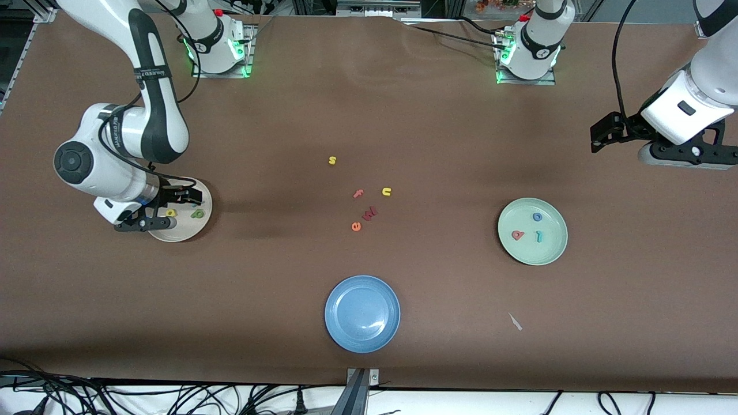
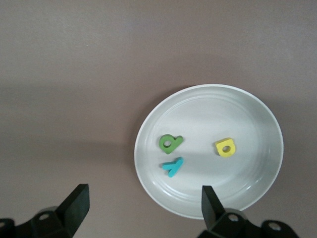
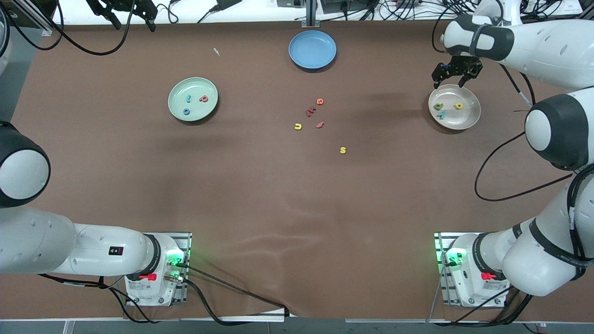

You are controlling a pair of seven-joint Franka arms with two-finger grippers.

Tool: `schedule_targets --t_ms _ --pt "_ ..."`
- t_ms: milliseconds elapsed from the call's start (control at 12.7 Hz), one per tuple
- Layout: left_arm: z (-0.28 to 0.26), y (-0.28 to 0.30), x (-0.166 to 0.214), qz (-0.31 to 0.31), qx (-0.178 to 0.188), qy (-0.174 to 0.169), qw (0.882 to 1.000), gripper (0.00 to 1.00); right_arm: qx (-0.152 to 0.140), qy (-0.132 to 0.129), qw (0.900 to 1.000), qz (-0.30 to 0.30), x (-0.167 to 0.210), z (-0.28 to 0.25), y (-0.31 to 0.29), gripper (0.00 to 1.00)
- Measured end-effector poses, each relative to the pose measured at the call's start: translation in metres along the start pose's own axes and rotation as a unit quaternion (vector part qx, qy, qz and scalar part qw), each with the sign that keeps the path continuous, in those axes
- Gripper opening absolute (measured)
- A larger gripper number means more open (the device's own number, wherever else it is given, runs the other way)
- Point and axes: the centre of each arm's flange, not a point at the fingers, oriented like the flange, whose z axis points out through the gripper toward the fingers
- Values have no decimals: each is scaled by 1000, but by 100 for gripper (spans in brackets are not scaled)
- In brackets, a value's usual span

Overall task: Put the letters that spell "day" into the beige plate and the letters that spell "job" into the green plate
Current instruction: 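Drop the cyan y on the beige plate and return the right arm to rest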

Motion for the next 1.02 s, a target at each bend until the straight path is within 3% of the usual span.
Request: schedule_targets --t_ms 550,1021 --pt "0 1 0 1 0 0 1000 100 21 -76 997 9 -4 -49 2 100" --pt "0 1 0 1 0 0 1000 100 19 -69 997 -13 -15 -100 14 100"
